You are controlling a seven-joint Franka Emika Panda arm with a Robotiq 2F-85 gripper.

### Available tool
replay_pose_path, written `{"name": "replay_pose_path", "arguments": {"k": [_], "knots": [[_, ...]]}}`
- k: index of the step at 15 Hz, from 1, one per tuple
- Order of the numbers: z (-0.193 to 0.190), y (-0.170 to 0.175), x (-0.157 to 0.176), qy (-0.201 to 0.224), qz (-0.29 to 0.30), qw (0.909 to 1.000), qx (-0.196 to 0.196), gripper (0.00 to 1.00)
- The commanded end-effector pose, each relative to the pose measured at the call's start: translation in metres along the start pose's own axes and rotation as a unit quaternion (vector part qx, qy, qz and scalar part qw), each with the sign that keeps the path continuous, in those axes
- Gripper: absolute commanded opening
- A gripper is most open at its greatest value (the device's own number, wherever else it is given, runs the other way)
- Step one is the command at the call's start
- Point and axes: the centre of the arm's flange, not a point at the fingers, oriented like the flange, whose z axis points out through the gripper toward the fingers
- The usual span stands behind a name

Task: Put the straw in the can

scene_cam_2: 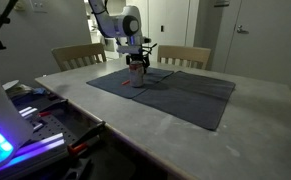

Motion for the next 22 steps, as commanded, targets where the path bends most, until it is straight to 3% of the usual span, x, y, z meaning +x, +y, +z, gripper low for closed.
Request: {"name": "replay_pose_path", "arguments": {"k": [1,5,8,10,12,14,15,16,22], "knots": [[0.017,0.018,0.01,-0.027,0.032,0.999,0.013,1.0],[0.03,0.025,0.005,-0.045,0.054,0.9972,0.025,1.0],[0.024,0.026,0.007,-0.04,0.058,0.9971,0.027,0.79],[0.019,0.027,0.011,-0.035,0.059,0.9973,0.025,0.74],[0.017,0.026,0.012,-0.033,0.057,0.9976,0.023,0.8],[0.015,0.026,0.012,-0.031,0.055,0.9978,0.02,0.8],[0.014,0.026,0.012,-0.03,0.055,0.9979,0.017,0.75],[0.013,0.026,0.012,-0.029,0.054,0.998,0.016,0.54],[0.002,0.027,0.016,-0.018,0.048,0.9987,0.002,0.13]]}}
